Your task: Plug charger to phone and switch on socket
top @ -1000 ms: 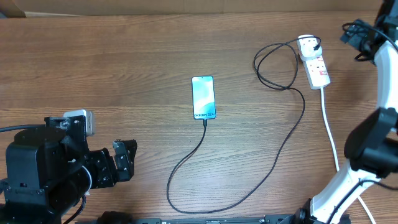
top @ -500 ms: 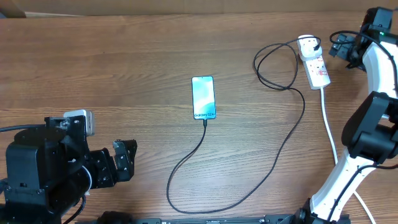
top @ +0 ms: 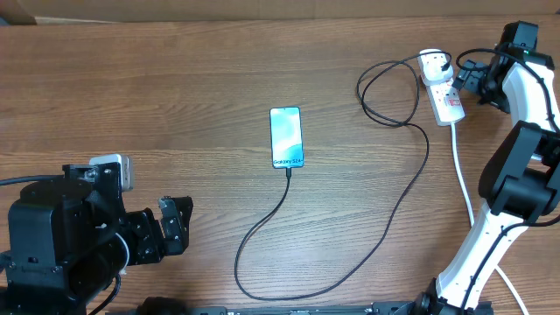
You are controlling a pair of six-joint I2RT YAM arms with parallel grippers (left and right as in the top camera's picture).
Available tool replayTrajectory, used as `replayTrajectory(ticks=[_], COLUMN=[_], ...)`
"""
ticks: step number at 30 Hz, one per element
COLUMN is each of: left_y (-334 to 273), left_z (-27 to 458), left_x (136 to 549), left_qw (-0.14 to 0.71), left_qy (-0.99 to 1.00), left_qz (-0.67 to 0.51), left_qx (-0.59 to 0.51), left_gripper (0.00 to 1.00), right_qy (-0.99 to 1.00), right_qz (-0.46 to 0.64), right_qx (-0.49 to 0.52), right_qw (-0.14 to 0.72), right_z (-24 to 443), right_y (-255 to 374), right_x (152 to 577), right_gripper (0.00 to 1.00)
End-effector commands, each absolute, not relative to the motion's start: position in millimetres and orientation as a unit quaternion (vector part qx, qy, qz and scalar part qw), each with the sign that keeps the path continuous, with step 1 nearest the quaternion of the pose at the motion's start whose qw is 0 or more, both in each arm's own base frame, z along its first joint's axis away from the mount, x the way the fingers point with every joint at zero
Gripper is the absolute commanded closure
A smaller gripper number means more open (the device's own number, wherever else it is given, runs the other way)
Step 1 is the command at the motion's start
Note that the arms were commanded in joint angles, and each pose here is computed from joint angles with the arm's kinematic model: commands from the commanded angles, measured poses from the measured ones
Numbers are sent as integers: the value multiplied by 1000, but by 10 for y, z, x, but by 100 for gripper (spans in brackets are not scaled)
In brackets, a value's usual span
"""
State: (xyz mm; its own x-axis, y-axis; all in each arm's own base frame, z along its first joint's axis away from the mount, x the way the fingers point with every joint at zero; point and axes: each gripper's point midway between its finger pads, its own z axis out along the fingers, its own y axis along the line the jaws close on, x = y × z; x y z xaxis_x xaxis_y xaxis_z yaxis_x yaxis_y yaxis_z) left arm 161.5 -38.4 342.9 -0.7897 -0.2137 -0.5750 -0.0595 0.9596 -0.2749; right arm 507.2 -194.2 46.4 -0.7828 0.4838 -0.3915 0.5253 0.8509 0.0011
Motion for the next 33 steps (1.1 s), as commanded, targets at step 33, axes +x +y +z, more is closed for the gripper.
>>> replayTrajectory(ticks=[33], left_y=[-366], left_z=[3413], left_x=[1624], left_qw=[314], left_qy=[938], left_qz=[-118], left_qx=[-81], left_gripper=[0], right_qy=[925], right_qz=[-18], right_qx=[315], right_qw=[213], right_z=[287], right_y=[-1885], right_x=[5156], right_gripper=[0])
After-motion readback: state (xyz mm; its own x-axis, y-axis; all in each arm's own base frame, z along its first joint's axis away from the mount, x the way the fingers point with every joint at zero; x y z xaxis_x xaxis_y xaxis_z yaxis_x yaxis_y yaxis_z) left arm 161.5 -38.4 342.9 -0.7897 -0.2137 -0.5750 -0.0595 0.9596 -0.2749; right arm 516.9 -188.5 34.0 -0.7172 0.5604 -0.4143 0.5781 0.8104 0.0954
